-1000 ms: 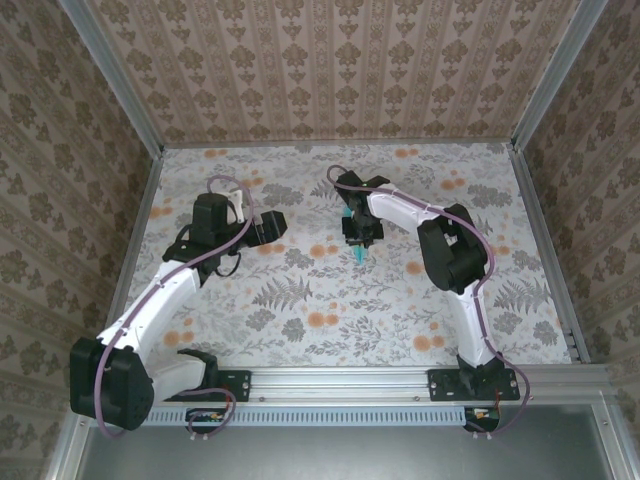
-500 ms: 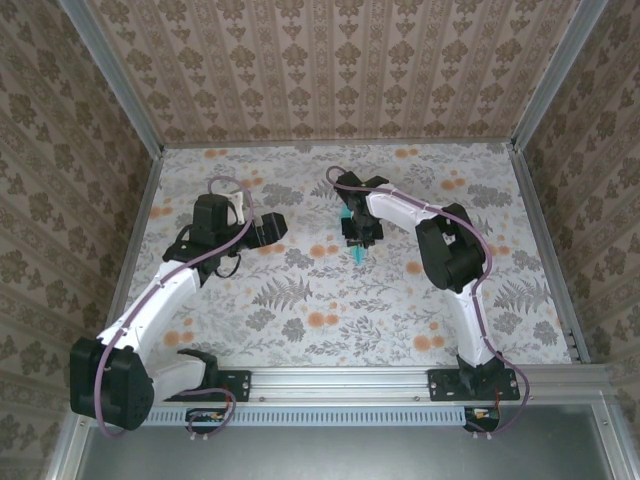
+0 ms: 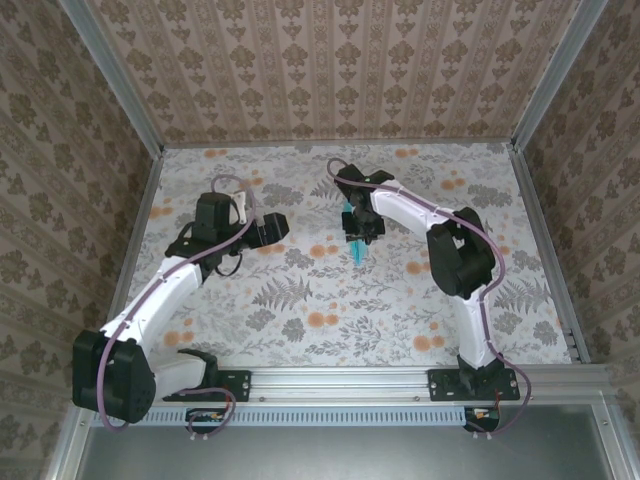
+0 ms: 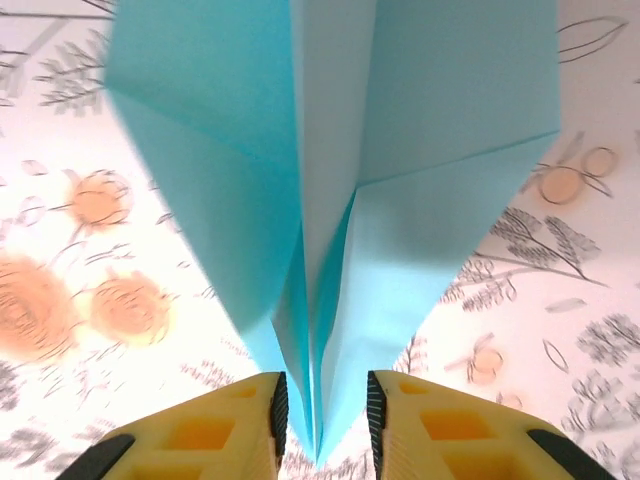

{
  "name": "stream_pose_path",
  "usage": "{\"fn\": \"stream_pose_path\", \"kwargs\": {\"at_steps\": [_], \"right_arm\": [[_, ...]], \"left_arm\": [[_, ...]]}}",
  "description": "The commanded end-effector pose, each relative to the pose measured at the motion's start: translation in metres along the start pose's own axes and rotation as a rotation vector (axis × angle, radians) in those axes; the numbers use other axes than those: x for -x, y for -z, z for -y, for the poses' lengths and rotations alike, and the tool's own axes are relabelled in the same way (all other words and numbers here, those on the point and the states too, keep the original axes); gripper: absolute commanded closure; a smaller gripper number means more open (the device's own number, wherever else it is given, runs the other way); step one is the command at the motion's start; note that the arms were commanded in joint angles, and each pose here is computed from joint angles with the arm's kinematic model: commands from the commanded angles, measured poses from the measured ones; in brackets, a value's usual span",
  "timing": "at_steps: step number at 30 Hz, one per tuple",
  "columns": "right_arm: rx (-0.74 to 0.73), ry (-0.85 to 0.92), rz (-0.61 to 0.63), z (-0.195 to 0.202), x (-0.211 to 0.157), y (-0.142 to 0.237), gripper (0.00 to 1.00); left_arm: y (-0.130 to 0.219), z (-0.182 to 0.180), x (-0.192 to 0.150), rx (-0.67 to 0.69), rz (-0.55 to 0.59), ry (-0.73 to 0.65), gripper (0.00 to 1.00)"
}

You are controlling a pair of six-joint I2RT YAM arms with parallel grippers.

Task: Fold a paper plane with a square sheet of paper (fold left side to right side)
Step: Place the paper plane at the center of the table, then reset both arms

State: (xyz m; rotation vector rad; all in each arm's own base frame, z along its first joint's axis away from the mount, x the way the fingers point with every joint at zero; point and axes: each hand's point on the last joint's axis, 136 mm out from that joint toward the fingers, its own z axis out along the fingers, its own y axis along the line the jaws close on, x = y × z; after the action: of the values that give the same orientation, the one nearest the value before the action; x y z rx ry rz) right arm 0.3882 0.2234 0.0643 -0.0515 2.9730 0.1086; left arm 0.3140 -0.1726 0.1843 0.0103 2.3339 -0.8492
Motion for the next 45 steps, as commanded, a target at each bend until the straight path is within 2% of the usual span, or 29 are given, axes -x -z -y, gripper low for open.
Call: {"fn": "stream_pose_path", "kwargs": {"at_steps": [1, 7, 13, 15, 19, 20, 21, 23, 25, 31, 37, 43, 45], "right_arm": [[-0.019, 0.012, 0.040, 0.006, -0.007, 0.036, 0.67], [-0.013, 0.019, 0.201, 0.028, -0.005, 0.085, 0.55], [-0.030, -0.023, 0.421, 0.082, -0.005, 0.130, 0.38], [-0.032, -0.058, 0.505, 0.103, -0.006, 0.143, 0.33], [-0.077, -0.132, 0.682, 0.144, -0.011, 0.164, 0.11], [-0.100, -0.159, 0.731, 0.157, -0.014, 0.167, 0.03], [-0.118, -0.179, 0.765, 0.167, -0.016, 0.169, 0.01], [-0.149, -0.212, 0.831, 0.186, -0.021, 0.166, 0.00], [-0.199, -0.245, 0.877, 0.206, -0.028, 0.156, 0.00], [-0.259, -0.285, 0.964, 0.243, -0.041, 0.113, 0.00], [-0.203, -0.217, 0.974, 0.244, -0.028, 0.079, 0.00], [-0.139, -0.073, 1.032, 0.225, 0.004, 0.076, 0.00], [-0.131, -0.021, 1.054, 0.220, 0.011, 0.074, 0.00]], "left_arm": [[0.006, 0.006, 0.016, -0.015, 0.023, -0.025, 0.00], [0.022, -0.011, 0.036, 0.063, 0.087, -0.001, 0.00], [0.053, -0.055, 0.063, 0.296, 0.229, 0.007, 0.00], [0.062, -0.070, 0.069, 0.386, 0.283, -0.029, 0.00], [0.079, -0.095, 0.079, 0.529, 0.423, -0.119, 0.00], [0.083, -0.102, 0.080, 0.569, 0.464, -0.137, 0.00], [0.086, -0.108, 0.079, 0.599, 0.495, -0.168, 0.00], [0.088, -0.119, 0.077, 0.651, 0.542, -0.216, 0.00], [0.087, -0.129, 0.072, 0.699, 0.541, -0.263, 0.00], [0.065, -0.159, 0.054, 0.784, 0.422, -0.403, 0.00], [0.043, -0.175, 0.046, 0.712, 0.440, -0.422, 0.00], [0.025, -0.180, 0.046, 0.592, 0.503, -0.442, 0.00], [0.019, -0.173, 0.049, 0.554, 0.496, -0.501, 0.00]]}}
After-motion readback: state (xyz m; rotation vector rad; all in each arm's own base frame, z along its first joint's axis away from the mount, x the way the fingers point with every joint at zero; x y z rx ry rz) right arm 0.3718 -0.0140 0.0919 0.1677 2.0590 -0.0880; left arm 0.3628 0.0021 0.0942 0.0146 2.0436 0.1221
